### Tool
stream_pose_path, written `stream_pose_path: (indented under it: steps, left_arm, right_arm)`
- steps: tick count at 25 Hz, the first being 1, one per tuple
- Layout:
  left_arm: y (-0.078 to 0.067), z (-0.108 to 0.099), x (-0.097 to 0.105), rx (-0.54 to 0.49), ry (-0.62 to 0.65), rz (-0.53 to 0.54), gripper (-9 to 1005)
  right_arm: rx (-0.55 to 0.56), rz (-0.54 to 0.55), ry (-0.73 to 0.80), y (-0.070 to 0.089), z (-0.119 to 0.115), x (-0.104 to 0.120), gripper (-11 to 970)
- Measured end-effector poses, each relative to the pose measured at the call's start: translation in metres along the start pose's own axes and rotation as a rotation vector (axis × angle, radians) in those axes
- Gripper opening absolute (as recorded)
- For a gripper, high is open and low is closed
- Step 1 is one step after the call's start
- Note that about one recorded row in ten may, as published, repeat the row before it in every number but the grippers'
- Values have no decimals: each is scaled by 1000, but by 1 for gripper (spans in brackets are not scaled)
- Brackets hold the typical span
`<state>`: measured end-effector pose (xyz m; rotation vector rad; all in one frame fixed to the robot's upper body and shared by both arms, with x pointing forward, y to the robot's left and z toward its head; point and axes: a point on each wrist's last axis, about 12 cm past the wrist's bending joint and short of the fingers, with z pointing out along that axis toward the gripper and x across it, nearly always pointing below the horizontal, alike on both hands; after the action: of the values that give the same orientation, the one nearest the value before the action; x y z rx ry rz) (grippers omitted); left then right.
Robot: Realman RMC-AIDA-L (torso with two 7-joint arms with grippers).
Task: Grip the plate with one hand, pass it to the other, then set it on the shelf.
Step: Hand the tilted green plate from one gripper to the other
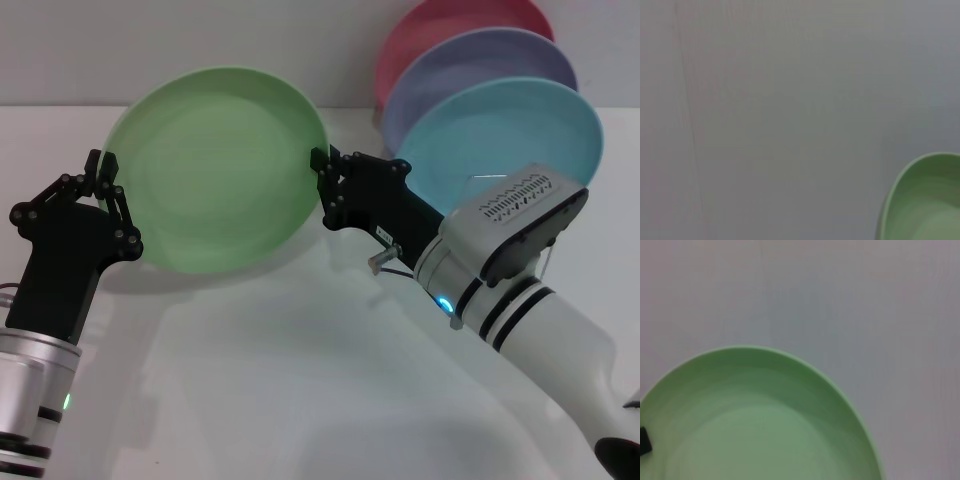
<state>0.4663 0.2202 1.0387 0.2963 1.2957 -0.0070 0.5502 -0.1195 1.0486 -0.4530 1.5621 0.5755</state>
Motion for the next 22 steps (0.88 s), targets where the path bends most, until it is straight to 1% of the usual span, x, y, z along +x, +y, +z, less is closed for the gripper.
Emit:
stream_pose_path:
  steps: [16, 22]
  left_arm:
    - [-1, 0, 0, 5, -2, -6, 73]
    - [-3, 0, -1, 15, -4, -12, 74]
  right_arm:
    - [-3, -5, 5, 0, 2, -1, 28]
    - [20, 7, -7, -4, 3, -3, 24]
